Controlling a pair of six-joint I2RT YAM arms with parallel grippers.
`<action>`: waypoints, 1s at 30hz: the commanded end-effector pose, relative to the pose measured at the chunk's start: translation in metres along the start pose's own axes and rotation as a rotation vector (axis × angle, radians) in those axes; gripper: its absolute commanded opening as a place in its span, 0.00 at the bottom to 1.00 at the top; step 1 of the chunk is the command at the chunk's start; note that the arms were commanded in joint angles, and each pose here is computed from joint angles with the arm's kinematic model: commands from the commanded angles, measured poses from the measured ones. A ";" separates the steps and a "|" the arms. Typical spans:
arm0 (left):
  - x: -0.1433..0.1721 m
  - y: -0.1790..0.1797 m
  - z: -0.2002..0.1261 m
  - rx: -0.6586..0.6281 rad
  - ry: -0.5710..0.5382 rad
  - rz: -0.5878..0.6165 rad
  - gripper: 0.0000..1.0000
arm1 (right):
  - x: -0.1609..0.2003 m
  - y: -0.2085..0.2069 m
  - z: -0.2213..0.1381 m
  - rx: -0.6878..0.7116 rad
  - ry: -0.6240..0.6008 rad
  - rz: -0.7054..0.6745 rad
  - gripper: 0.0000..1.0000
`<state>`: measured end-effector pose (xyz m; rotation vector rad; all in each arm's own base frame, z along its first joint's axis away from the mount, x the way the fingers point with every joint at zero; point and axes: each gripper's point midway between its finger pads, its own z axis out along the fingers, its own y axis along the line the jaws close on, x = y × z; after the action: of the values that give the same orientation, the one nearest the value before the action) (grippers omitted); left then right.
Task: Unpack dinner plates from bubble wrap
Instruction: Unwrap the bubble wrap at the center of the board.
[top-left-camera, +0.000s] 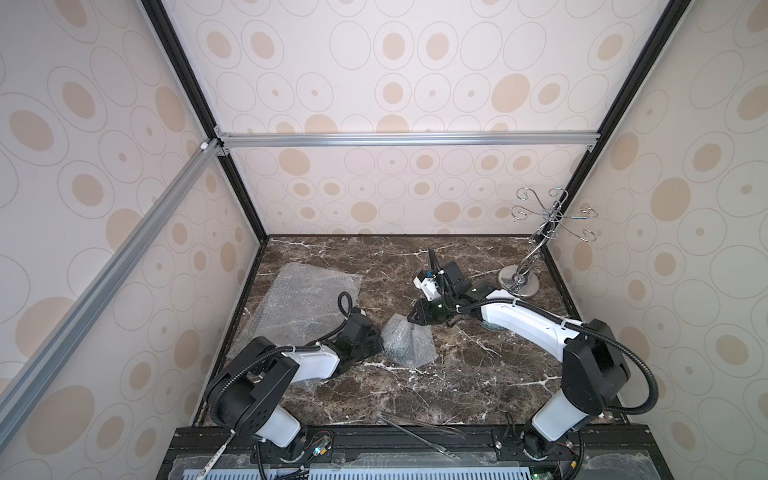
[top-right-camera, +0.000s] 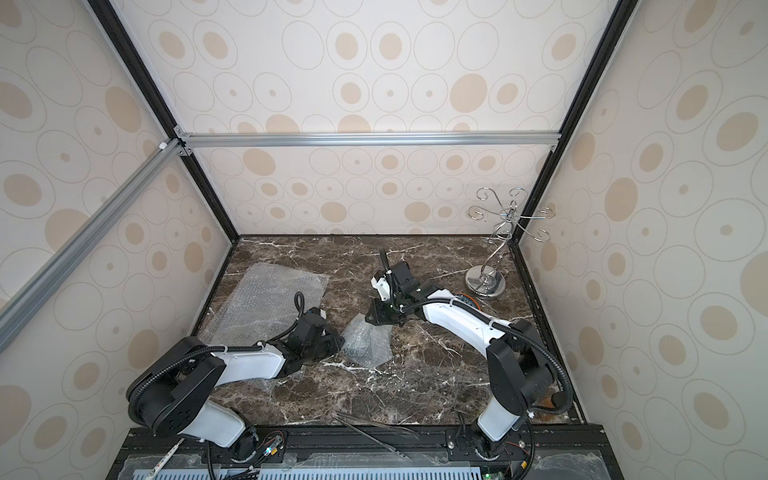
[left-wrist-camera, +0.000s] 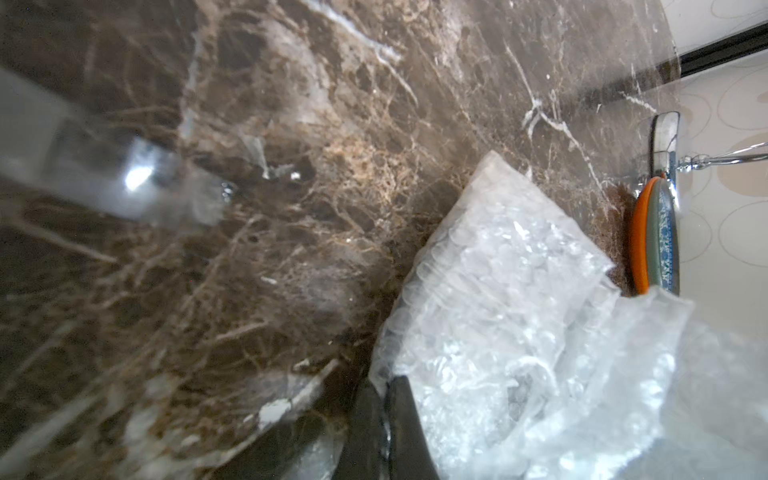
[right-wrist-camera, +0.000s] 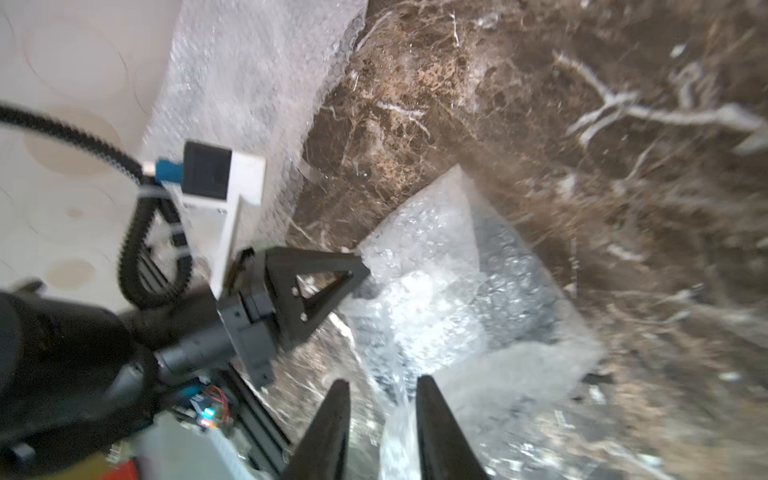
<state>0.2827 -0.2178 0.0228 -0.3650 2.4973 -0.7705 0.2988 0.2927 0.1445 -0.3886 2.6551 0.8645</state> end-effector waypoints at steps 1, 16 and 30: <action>0.018 0.020 0.000 -0.090 0.073 0.011 0.00 | 0.002 -0.019 -0.023 0.140 -0.021 -0.038 0.41; -0.004 -0.006 -0.017 -0.029 0.010 -0.010 0.00 | 0.011 0.031 -0.060 0.272 -0.005 -0.204 0.44; -0.012 -0.009 -0.029 -0.032 -0.023 -0.023 0.56 | 0.059 0.020 0.013 0.279 0.075 -0.057 0.43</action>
<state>0.2734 -0.2091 0.0449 -0.3919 2.5100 -0.7481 0.2440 0.3052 0.1367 -0.5153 2.7358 0.4420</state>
